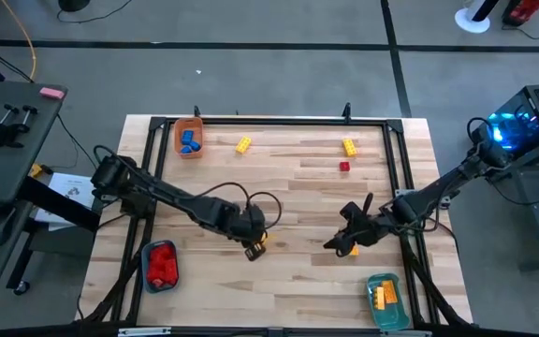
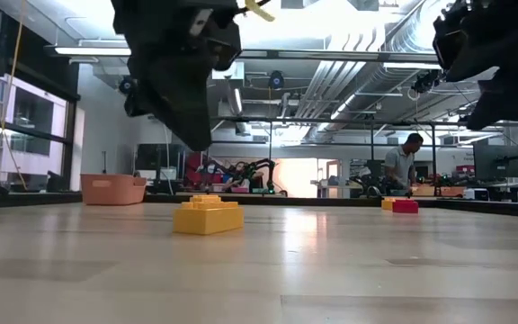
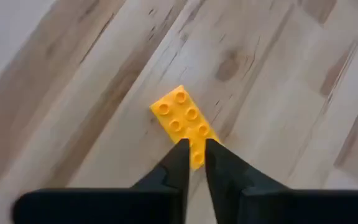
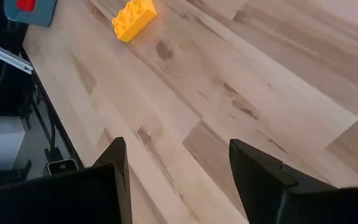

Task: Sort blocks
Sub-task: Put the yellow game piece into the right blue bin

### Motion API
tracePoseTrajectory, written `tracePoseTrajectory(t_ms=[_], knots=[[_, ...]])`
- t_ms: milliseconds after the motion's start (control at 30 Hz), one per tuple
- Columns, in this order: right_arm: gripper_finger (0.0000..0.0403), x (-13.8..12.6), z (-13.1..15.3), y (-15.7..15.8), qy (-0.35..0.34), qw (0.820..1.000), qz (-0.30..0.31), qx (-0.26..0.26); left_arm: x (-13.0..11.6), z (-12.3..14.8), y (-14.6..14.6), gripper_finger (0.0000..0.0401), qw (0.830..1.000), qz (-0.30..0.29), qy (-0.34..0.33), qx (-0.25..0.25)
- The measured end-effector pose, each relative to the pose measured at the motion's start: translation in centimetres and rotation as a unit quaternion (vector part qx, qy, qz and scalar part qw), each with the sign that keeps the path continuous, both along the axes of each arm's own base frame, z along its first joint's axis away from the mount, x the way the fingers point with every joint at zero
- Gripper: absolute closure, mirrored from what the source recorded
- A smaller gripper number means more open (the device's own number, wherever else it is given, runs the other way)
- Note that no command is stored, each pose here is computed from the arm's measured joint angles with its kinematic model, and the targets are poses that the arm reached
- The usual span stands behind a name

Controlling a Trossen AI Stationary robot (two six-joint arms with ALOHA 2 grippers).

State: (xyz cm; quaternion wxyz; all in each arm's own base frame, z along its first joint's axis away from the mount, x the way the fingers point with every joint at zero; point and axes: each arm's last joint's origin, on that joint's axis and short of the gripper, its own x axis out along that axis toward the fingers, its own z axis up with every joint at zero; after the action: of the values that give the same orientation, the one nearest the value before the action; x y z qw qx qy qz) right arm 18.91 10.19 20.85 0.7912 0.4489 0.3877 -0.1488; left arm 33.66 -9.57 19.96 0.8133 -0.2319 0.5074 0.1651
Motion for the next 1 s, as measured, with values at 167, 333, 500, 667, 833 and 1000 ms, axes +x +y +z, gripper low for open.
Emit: tracePoseTrajectory(t_ms=[167, 333, 500, 667, 833, 1000], knots=[[0.0238, 0.3, 0.0, -0.5, -0.001, 1.0, 0.014, -0.006, 0.3, -0.6, -0.5, 0.0284, 0.998, 0.04, -0.035, -0.016], [0.0238, 0.5, 0.0, -0.7, 0.002, 1.0, 0.025, -0.004, 0.2, -0.5, -1.0, 0.0197, 0.998, 0.03, -0.045, 0.009], [0.0238, 0.6, 0.0, -1.0, 0.001, 1.0, 0.025, -0.009, 0.2, -0.9, -1.1, 0.0139, 0.997, 0.057, -0.044, 0.004], [0.0238, 0.6, 0.0, -1.0, 0.001, 1.0, 0.027, -0.011, 0.7, -2.5, -1.2, 0.0126, 0.993, 0.11, -0.03, -0.014], [0.0238, 0.6, 0.0, -1.0, 0.001, 1.0, 0.026, -0.01, 1.0, -4.2, -1.3, 0.0127, 0.991, 0.134, -0.011, -0.013], [0.0238, 0.6, 0.0, -1.0, 0.001, 1.0, 0.027, -0.011, 1.4, -5.6, -1.5, 0.0127, 0.99, 0.137, -0.002, -0.009]])
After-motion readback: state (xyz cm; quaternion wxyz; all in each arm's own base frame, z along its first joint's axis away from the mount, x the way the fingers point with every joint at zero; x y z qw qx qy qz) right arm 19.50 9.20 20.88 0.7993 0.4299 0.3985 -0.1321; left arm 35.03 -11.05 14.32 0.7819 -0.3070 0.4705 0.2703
